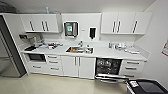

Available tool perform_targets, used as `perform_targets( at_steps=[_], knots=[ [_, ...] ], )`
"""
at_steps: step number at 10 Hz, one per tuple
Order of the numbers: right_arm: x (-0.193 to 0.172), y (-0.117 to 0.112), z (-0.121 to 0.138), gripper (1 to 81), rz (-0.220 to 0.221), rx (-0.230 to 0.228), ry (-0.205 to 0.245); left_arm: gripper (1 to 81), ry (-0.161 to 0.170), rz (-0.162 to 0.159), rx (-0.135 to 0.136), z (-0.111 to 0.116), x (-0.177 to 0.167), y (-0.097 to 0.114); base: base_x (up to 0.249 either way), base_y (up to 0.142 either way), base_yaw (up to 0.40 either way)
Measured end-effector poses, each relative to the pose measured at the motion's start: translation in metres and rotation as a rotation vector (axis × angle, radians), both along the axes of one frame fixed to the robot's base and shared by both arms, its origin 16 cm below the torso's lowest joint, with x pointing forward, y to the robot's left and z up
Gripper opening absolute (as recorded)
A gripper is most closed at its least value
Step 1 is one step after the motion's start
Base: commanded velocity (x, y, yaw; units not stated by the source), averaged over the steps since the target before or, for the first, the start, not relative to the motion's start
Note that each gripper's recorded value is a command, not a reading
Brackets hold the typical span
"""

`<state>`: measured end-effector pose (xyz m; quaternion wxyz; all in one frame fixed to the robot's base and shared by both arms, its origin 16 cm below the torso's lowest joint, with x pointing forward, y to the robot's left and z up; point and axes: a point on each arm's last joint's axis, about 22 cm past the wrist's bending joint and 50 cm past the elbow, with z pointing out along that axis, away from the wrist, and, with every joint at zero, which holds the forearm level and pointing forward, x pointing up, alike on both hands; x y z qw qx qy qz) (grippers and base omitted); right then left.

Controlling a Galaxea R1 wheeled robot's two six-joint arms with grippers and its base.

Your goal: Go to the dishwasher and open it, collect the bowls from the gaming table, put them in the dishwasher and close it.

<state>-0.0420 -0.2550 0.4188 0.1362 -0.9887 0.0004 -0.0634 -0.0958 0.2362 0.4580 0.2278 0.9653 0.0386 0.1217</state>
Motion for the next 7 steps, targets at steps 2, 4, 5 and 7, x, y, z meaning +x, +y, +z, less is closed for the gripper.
perform_targets(
  at_steps=[2,4,5,7],
  knots=[
    [0.0001,0.0002,0.0,1.0,-0.001,0.0,-0.001,1.0,-0.004,0.0,0.0,-0.0001,0.0021,0.0003,0.114,0.0,0.0],
    [0.0003,0.0024,0.0001,1.0,0.0,0.004,-0.001,1.0,-0.004,0.001,-0.002,0.0001,0.0023,-0.0009,0.114,0.0,0.0],
    [-0.0003,0.0033,0.0001,1.0,0.0,0.005,0.0,1.0,-0.003,0.0,0.001,0.0,0.0015,0.0007,0.114,0.0,0.0],
    [0.0002,0.0024,0.0001,1.0,0.0,0.004,-0.001,1.0,-0.004,0.0,0.0,0.0,0.0024,0.0001,0.114,0.0,0.0]
  ],
)
